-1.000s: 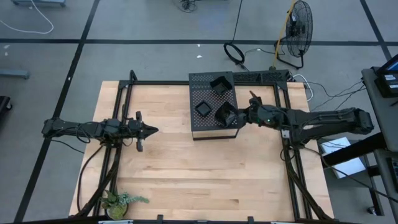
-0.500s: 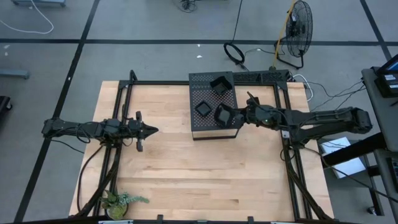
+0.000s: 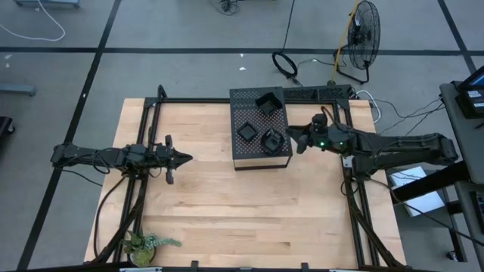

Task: Pick & Place Mini shaped plates
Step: Return to Home Position

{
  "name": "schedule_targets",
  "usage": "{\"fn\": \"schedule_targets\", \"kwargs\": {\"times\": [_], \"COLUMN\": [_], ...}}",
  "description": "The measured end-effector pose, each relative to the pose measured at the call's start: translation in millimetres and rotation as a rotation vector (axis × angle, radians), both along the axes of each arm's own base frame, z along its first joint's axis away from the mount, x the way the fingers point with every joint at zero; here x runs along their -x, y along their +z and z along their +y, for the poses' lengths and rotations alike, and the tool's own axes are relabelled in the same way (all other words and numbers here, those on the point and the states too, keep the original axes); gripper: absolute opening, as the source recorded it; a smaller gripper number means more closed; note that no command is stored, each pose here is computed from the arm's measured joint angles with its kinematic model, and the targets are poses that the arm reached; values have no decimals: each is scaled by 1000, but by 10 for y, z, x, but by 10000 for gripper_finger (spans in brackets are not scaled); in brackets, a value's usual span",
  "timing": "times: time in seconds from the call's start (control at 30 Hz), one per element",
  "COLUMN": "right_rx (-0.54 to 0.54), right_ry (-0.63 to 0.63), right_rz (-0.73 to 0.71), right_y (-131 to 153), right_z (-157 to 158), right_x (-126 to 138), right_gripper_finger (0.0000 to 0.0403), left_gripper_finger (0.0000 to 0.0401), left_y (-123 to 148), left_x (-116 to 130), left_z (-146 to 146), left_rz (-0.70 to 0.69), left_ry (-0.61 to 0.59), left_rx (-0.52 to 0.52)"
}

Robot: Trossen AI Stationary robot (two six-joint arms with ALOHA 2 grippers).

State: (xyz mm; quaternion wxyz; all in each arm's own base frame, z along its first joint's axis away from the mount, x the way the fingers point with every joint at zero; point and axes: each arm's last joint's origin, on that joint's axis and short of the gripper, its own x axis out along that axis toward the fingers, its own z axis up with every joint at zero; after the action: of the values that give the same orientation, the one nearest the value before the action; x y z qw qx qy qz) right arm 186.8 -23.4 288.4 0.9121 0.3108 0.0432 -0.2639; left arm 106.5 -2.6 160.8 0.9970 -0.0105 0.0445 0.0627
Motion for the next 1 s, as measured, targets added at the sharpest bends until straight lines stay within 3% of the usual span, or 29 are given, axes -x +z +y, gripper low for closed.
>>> {"fn": "schedule_targets", "kwargs": {"times": [0.47, 0.57, 0.73, 0.9, 1.0], "right_rx": [-4, -1, 60, 170, 178], "right_ry": [102, 178, 425, 512, 558], "right_rz": [-86, -79, -101, -172, -222], "right_y": [143, 142, 210, 300, 255], "right_z": [38, 58, 192, 332, 378], "right_x": [165, 158, 247, 503, 657], "right_gripper_finger": [138, 134, 123, 111, 105], "left_gripper_finger": [26, 26, 26, 26, 26], "left_y": [0, 0, 0, 0, 0], "left_x": [0, 0, 0, 0, 0], "left_z": [0, 0, 0, 0, 0], "left_rz": [0, 0, 0, 0, 0], "left_ry": [0, 0, 0, 0, 0], "left_rx": [0, 0, 0, 0, 0]}}
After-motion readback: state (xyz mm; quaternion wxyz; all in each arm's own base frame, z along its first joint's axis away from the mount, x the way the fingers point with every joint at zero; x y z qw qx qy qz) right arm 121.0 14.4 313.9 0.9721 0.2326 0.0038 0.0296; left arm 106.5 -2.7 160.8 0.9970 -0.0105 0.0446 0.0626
